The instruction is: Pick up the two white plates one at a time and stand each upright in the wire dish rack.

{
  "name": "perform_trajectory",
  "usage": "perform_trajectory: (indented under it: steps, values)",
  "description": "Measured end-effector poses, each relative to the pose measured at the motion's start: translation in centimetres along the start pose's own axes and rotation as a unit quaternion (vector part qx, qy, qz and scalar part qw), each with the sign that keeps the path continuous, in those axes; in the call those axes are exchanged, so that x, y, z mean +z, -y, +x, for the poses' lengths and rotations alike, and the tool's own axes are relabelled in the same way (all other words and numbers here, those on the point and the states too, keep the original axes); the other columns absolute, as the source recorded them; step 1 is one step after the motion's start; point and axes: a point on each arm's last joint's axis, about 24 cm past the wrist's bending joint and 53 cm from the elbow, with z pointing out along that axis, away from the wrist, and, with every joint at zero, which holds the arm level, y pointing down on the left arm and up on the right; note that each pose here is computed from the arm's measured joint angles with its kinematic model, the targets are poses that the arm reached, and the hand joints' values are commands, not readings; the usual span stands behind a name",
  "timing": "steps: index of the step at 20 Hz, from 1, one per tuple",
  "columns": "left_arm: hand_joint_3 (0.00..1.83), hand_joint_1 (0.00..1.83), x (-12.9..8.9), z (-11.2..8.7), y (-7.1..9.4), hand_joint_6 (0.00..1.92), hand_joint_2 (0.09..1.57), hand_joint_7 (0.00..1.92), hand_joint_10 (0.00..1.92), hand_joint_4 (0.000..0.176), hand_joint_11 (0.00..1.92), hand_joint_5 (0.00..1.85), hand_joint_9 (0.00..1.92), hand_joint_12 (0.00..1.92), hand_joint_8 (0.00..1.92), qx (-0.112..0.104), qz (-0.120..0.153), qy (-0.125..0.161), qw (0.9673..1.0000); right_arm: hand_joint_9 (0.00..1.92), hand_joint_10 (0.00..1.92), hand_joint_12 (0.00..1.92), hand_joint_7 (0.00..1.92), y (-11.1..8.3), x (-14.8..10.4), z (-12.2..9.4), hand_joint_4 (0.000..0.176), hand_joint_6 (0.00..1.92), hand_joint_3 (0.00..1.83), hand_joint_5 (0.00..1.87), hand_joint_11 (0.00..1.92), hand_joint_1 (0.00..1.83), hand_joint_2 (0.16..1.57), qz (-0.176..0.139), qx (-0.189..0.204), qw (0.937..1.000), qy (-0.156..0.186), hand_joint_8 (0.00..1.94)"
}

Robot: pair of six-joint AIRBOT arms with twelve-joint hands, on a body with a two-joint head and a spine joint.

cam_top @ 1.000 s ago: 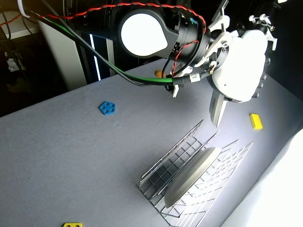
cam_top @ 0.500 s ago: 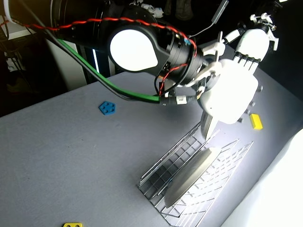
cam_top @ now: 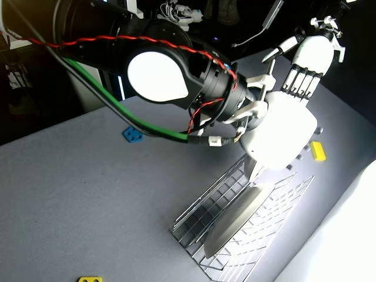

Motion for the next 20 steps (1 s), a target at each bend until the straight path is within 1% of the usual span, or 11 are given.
perform_trajectory:
  steps: [3, 4, 6, 8, 12, 16, 18, 20]
  values:
    - [0.00, 0.00, 0.0, -0.2, 0.0, 0.00, 1.01, 0.00, 0.00, 0.000, 0.00, 0.05, 0.00, 0.00, 0.00, 0.000, 0.000, 0.003, 1.0000, 1.00, 1.00, 1.00, 1.08, 0.5, 0.0, -0.2, 0.000, 0.99, 0.00, 0.94, 0.91, 1.38, 1.08, 0.004, 0.010, 0.9999, 0.001, 0.86]
    - [0.00, 0.00, 0.1, -0.2, 0.1, 0.00, 1.01, 0.00, 0.00, 0.000, 0.00, 0.06, 0.00, 0.00, 0.00, 0.000, 0.002, 0.003, 1.0000, 1.03, 0.98, 1.01, 1.07, 0.6, -0.1, -0.3, 0.000, 0.97, 0.00, 0.96, 0.90, 1.39, 1.08, 0.005, 0.012, 0.9999, 0.002, 0.84]
    - [0.00, 0.00, 0.2, -0.2, 0.1, 0.00, 1.01, 0.00, 0.00, 0.000, 0.00, 0.05, 0.00, 0.00, 0.00, 0.001, 0.002, 0.002, 1.0000, 1.02, 1.01, 1.06, 1.06, 0.8, -0.2, -0.7, 0.000, 0.97, 0.00, 0.95, 0.86, 1.39, 1.08, 0.006, 0.013, 0.9999, 0.005, 0.86]
    - [0.00, 0.00, 0.2, -0.2, 0.1, 0.01, 1.00, 0.00, 0.00, 0.000, 0.00, 0.07, 0.00, 0.00, 0.00, 0.001, 0.003, 0.002, 1.0000, 1.04, 0.97, 1.06, 1.06, 1.2, -0.4, -1.2, 0.000, 0.96, 0.00, 0.97, 0.86, 1.39, 1.07, 0.009, 0.014, 0.9998, 0.009, 0.84]
    - [0.00, 0.00, 0.2, -0.1, 0.1, 0.00, 0.99, 0.00, 0.00, 0.000, 0.00, 0.06, 0.00, 0.00, 0.00, 0.001, 0.003, 0.002, 1.0000, 1.04, 0.97, 1.03, 1.08, 1.3, -0.6, -1.6, 0.000, 0.95, 0.00, 0.98, 0.89, 1.39, 1.07, 0.010, 0.015, 0.9998, 0.013, 0.81]
    - [0.00, 0.00, 0.2, -0.1, 0.1, 0.00, 1.00, 0.00, 0.00, 0.000, 0.00, 0.06, 0.00, 0.00, 0.00, 0.000, 0.003, 0.001, 1.0000, 1.03, 1.00, 1.05, 1.08, 1.3, -0.6, -1.5, 0.000, 0.98, 0.00, 0.94, 0.90, 1.39, 1.08, 0.009, 0.015, 0.9998, 0.013, 0.81]
    - [0.00, 0.00, 0.2, -0.1, 0.1, 0.00, 0.99, 0.00, 0.00, 0.000, 0.00, 0.04, 0.00, 0.00, 0.00, 0.000, 0.003, 0.001, 1.0000, 1.01, 1.03, 1.06, 1.04, 1.3, -0.6, -1.5, 0.000, 1.01, 0.00, 0.93, 0.87, 1.38, 1.09, 0.010, 0.010, 0.9998, 0.013, 0.87]
    - [0.00, 0.00, 0.2, -0.1, 0.1, 0.00, 1.00, 0.00, 0.00, 0.000, 0.00, 0.05, 0.00, 0.00, 0.00, 0.000, 0.003, 0.001, 1.0000, 1.02, 1.04, 1.06, 1.02, 1.3, -0.6, -1.5, 0.000, 1.00, 0.00, 0.93, 0.86, 1.38, 1.09, 0.009, 0.007, 0.9999, 0.012, 0.88]
